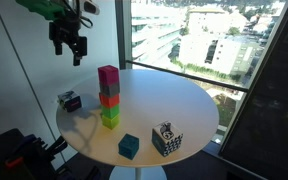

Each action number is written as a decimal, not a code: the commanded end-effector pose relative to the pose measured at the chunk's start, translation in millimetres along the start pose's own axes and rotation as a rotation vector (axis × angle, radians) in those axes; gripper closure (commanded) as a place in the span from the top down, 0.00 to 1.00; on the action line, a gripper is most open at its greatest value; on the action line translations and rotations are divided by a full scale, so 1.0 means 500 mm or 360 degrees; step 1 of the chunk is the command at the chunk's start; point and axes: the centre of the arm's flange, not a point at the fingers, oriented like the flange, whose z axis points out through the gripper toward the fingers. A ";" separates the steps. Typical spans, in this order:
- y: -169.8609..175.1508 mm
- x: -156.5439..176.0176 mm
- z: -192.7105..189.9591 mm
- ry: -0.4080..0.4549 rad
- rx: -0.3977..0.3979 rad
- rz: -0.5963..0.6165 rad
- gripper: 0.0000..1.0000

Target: Put the blue block on top of the pink block

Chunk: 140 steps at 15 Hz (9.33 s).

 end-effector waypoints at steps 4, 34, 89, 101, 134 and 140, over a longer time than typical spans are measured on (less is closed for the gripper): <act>0.070 -0.007 -0.046 0.0074 -0.0071 0.0042 1.00; 0.413 -0.041 -0.037 0.0360 -0.0390 0.0446 1.00; 0.526 -0.015 0.294 0.0159 -0.0471 -0.0044 1.00; 0.549 -0.015 0.359 0.0119 -0.0475 -0.0044 0.77; 0.437 0.021 0.045 0.0075 -0.0447 -0.0009 0.31; 0.435 0.019 0.003 0.0127 -0.0433 0.0001 0.31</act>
